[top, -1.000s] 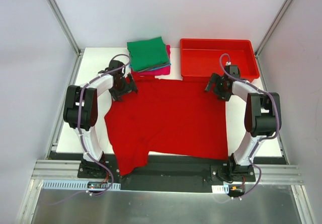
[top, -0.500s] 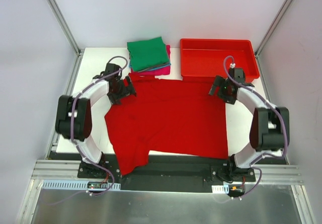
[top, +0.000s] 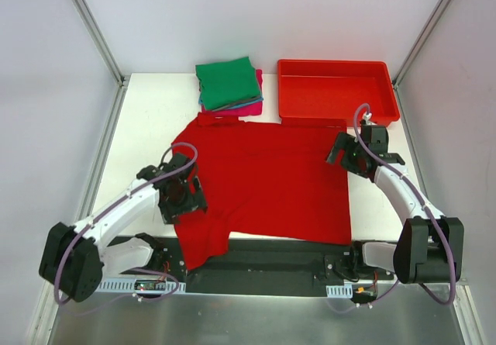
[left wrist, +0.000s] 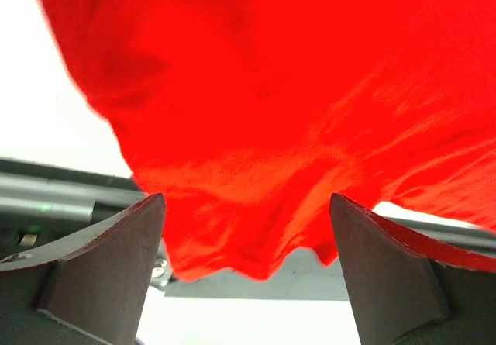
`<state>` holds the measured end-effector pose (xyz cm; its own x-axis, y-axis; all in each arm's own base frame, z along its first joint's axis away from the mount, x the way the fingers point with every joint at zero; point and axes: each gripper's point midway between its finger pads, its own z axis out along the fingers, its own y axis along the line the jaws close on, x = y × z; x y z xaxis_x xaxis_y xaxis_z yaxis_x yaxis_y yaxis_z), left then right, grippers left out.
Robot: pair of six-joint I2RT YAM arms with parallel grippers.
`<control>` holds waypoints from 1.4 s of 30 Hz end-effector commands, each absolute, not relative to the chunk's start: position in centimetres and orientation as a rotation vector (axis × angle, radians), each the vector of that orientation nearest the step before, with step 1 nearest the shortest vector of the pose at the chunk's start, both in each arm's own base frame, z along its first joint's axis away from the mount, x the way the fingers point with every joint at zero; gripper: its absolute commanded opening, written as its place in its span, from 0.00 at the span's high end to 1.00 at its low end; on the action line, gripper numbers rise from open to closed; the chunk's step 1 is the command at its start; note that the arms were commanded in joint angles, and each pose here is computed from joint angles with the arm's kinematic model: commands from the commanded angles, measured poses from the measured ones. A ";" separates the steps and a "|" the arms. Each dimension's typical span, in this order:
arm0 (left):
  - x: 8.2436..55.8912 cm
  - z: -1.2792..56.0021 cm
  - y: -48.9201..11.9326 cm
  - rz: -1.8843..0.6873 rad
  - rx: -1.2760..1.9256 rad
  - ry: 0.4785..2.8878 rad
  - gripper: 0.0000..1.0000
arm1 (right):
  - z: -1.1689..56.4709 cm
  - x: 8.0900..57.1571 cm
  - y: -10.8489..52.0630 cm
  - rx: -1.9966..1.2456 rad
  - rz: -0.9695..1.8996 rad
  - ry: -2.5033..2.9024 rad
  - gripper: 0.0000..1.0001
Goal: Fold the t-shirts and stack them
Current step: Grap the side of the flattened tshirt closest away from the robot with both arms
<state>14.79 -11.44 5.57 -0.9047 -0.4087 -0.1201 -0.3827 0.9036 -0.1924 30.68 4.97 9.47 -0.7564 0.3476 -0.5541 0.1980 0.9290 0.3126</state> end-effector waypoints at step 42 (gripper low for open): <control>4.8 1.9 -11.3 -0.019 -0.562 3.241 1.00 | 8.7 28.1 3.1 0.420 0.209 2.472 0.04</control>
